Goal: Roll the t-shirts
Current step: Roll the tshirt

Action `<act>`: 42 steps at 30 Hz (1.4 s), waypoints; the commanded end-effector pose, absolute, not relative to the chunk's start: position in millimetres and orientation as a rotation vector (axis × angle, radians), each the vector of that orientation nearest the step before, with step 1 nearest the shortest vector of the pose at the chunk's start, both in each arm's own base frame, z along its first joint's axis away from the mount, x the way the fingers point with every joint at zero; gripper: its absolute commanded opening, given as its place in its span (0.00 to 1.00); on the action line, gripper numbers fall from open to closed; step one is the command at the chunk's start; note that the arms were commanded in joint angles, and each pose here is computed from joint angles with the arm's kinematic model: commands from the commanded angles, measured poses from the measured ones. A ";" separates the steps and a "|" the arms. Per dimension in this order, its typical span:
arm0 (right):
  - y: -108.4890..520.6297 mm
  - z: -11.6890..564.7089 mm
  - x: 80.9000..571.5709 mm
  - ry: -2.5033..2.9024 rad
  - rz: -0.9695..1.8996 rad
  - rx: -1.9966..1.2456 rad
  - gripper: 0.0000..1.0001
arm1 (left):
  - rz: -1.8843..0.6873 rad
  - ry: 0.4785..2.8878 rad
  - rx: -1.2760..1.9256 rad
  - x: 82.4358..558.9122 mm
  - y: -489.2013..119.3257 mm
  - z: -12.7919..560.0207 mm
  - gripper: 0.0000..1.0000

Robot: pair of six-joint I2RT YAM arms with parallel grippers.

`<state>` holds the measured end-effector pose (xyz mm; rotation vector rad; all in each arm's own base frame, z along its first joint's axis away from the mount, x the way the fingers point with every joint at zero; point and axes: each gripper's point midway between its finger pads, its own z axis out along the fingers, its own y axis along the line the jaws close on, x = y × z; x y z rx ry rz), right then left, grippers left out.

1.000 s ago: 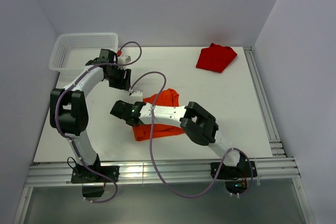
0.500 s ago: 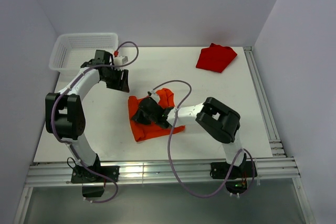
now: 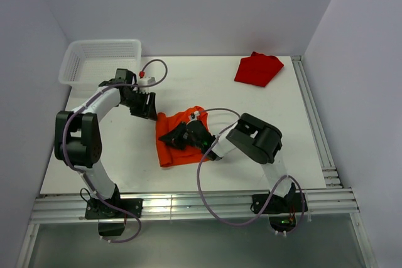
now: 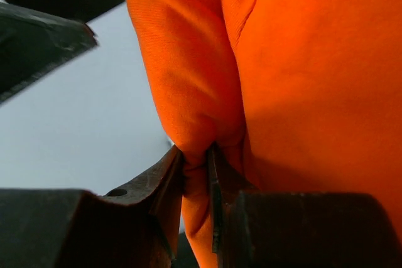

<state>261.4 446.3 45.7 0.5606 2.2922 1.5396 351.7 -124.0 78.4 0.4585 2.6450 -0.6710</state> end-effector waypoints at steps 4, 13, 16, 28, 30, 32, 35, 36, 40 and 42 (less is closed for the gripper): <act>444.4 60.8 266.5 2.156 1.753 0.685 0.17 | -0.725 2.642 0.493 349.4 -138.8 59.3 0.58; 426.4 44.9 265.9 2.105 1.782 0.834 0.20 | -0.576 2.682 0.518 350.1 -143.9 37.4 0.56; 423.3 37.6 265.9 2.157 1.693 0.839 0.29 | -0.484 2.679 0.531 353.1 -143.7 35.1 0.55; 394.3 25.7 274.4 2.356 1.027 0.711 0.49 | -0.334 2.674 0.572 356.3 -145.7 29.3 0.54; 393.4 30.4 270.5 2.375 0.947 0.674 0.52 | -0.328 2.673 0.579 356.3 -145.9 29.6 0.54; 391.7 34.5 270.6 2.377 0.862 0.647 0.54 | -0.329 2.673 0.581 356.1 -146.5 29.6 0.54; 392.7 44.9 270.0 2.368 0.788 0.609 0.55 | -0.329 2.671 0.583 356.4 -147.2 30.0 0.54; 393.4 49.3 270.0 2.362 0.777 0.601 0.55 | -0.325 2.671 0.582 356.6 -146.7 29.9 0.54; 393.4 66.1 269.8 2.345 0.670 0.556 0.55 | -0.326 2.672 0.584 356.0 -146.7 29.5 0.54; 393.7 72.7 269.9 2.322 0.613 0.523 0.54 | -0.328 2.673 0.585 355.8 -146.9 29.0 0.53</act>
